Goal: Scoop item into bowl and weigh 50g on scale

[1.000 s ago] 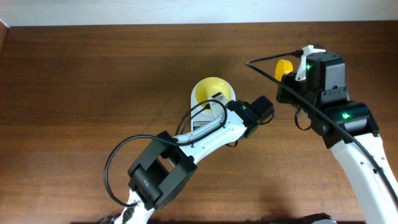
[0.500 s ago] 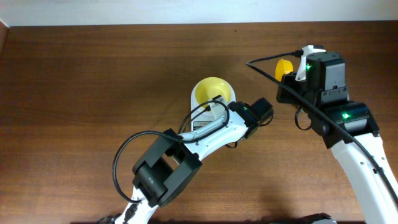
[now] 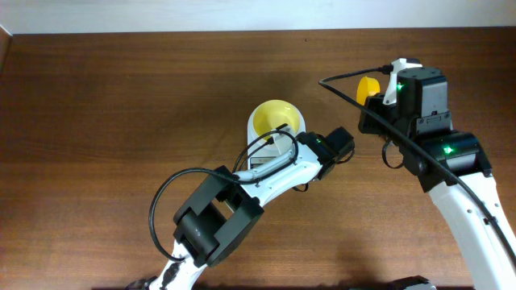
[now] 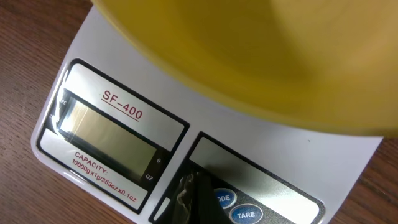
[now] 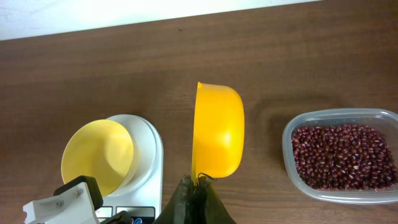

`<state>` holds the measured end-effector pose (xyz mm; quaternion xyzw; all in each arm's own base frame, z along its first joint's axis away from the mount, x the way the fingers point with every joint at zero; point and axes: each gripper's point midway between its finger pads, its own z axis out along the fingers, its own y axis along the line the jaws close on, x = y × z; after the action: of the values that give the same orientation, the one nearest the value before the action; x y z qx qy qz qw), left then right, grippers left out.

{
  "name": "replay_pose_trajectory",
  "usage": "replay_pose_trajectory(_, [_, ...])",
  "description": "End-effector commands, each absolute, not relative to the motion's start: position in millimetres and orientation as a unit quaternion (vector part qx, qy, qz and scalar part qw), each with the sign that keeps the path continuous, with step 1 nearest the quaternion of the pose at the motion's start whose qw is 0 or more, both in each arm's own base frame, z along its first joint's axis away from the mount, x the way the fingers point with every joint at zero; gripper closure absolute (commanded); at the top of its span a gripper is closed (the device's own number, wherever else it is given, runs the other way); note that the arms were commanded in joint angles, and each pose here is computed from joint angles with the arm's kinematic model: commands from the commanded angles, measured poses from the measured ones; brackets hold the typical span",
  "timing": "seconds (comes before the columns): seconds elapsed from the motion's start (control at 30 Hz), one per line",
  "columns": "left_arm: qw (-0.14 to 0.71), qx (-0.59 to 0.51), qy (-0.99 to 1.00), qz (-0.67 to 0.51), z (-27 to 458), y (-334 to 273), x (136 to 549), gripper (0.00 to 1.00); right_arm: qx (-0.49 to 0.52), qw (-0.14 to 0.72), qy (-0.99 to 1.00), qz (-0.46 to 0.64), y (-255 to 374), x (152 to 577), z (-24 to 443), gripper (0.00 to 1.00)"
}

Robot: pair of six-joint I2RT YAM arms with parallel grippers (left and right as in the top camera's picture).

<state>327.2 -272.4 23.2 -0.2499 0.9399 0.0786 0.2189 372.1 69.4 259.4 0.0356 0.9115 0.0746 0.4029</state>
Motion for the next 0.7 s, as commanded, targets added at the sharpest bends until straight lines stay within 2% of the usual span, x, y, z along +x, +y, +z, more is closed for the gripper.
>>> replay_pose_trajectory(0.0, [0.216,-0.254,0.939,0.086,15.3,-270.1,326.0,1.00,0.045,0.409,0.909,0.068,64.9,375.7,264.8,0.96])
replay_pose_trajectory(0.67, [0.228,-0.254,0.936,0.091,16.9,-267.9,329.7,1.00,0.045,0.406,0.910,0.067,64.7,374.6,263.6,0.96])
